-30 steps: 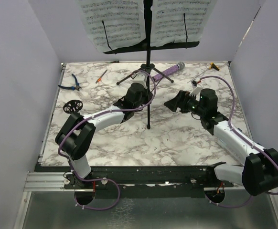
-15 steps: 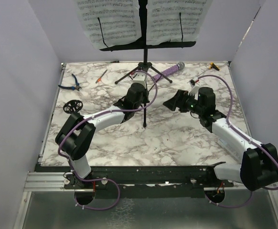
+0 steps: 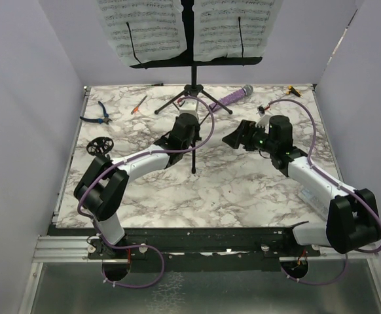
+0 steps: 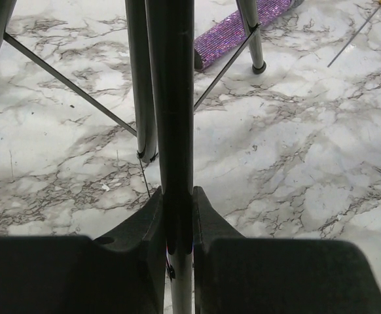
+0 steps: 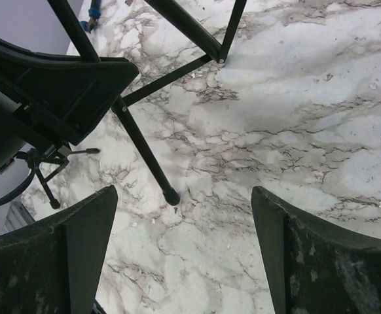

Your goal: Set up the instrument practice props

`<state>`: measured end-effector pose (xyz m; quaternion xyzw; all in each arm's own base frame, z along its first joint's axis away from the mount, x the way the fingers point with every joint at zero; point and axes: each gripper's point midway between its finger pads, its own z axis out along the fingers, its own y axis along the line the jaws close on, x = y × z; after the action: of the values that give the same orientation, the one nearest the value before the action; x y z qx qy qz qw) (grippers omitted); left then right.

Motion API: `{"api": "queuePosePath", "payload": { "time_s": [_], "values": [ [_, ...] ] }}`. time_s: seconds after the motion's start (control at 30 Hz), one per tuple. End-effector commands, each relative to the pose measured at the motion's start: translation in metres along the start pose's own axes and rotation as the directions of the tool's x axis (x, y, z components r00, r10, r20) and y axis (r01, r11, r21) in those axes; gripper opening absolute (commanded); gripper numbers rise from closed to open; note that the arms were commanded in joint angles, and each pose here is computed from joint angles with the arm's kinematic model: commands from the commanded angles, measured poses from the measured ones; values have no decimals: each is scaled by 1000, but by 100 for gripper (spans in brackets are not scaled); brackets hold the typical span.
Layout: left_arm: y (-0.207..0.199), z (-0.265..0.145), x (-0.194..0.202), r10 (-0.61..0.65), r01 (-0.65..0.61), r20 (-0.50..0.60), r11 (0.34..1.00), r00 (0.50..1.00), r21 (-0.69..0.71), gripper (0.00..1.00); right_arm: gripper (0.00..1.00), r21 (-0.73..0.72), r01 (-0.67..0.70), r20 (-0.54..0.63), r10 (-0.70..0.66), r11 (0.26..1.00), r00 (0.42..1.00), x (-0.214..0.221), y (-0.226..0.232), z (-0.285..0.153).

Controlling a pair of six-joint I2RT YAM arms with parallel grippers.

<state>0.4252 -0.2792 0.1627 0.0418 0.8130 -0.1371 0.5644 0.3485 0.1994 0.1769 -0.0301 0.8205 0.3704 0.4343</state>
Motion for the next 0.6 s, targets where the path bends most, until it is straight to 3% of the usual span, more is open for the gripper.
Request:
{"api": "queuePosePath", "payload": {
  "time_s": [0.0, 0.57],
  "values": [
    [55, -4, -8, 52, -53, -11, 981, 999, -189, 0, 87, 16, 23, 19, -23, 1000, 1000, -12, -2, 5],
    [108, -3, -19, 34, -39, -19, 957, 999, -289, 0, 87, 36, 23, 23, -24, 999, 999, -17, -6, 10]
  ]
}}
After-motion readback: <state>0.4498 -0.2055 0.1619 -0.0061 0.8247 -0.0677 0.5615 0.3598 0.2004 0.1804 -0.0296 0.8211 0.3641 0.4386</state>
